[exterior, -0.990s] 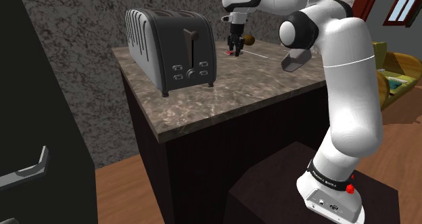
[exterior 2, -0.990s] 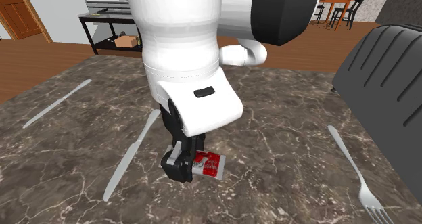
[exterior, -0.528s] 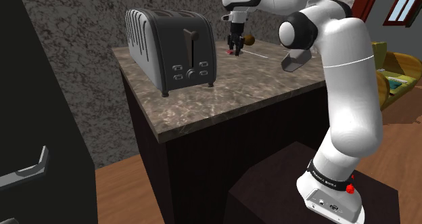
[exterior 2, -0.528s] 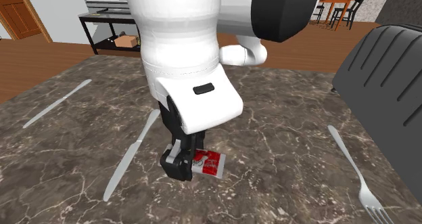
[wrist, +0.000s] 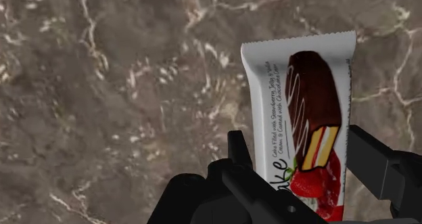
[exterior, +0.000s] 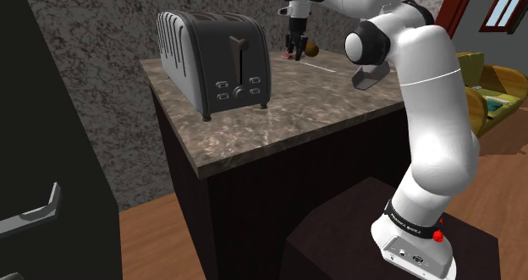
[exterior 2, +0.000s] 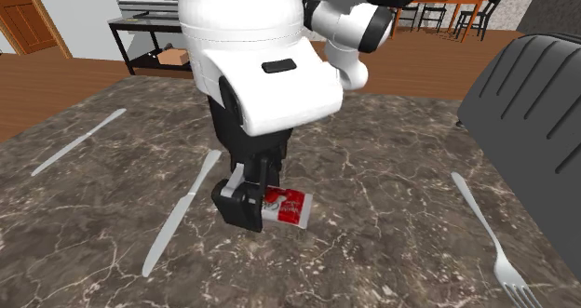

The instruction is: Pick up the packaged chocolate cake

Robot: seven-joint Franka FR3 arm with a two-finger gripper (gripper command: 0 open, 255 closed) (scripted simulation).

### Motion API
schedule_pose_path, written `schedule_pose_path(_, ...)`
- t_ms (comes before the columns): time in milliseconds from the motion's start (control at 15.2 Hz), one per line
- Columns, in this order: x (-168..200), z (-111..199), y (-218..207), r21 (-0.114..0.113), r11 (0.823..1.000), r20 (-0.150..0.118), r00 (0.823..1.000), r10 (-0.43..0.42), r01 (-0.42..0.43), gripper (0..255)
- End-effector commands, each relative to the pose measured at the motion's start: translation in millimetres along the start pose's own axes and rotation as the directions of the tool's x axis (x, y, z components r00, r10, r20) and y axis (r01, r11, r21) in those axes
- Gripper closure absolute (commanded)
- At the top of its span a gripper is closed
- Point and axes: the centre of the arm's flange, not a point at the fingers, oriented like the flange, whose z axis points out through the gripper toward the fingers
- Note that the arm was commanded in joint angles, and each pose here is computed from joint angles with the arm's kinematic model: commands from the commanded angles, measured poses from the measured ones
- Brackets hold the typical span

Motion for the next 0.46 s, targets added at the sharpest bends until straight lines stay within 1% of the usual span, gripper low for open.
schedule_pose_path(0,-0.3,-10.8,-0.6,0.0,1.0,0.0,1.0,0.0,0.0,255)
schedule_pose_path(264,-0.4,-31.9,-0.5,0.0,1.0,0.0,1.0,0.0,0.0,255)
schedule_pose_path(396,-0.4,-32.7,-0.5,0.0,1.0,0.0,1.0,0.0,0.0,255)
